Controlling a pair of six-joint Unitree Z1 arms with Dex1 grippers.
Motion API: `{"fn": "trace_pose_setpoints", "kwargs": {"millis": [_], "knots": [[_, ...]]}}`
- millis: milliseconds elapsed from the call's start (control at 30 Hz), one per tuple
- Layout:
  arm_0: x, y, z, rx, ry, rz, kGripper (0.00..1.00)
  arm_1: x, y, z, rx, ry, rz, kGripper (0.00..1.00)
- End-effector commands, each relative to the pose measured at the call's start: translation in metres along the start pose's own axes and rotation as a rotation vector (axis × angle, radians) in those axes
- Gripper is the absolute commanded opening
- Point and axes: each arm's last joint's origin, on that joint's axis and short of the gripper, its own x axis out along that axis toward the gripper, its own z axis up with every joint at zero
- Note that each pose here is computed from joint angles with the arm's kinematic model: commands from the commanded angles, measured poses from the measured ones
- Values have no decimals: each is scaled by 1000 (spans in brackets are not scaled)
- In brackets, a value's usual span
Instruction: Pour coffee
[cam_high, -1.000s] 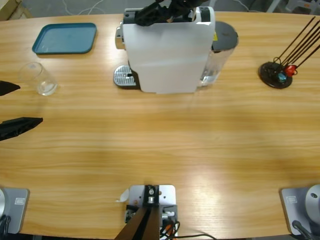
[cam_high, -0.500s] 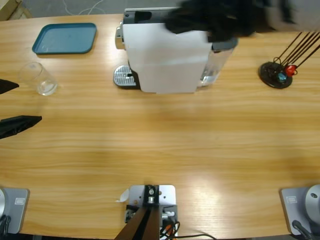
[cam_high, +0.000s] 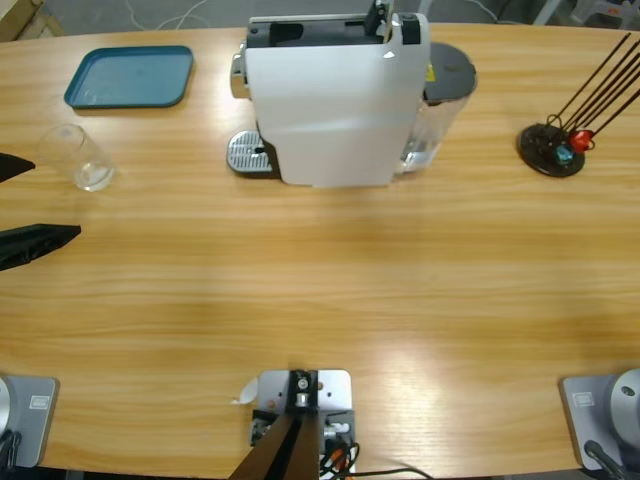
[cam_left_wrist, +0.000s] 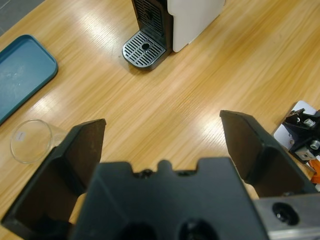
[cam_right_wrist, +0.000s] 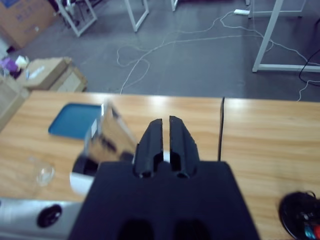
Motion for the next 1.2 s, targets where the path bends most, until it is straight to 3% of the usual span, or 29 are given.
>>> {"fn": "trace_pose_setpoints", "kwargs": {"millis": [33, 467, 700, 1200], "knots": [[-2, 1, -11, -13, 16, 3, 987, 40, 20, -12, 38, 105, 15, 0], [-5, 1, -13, -23, 5, 7, 987, 47, 45, -20, 141, 176, 223, 0], [-8, 2, -18, -31, 3, 16, 987, 63, 55, -34, 175, 254, 276, 0], [-8, 3, -26, -45, 10, 29, 987, 86, 88, -58, 196, 334, 354, 0]]}}
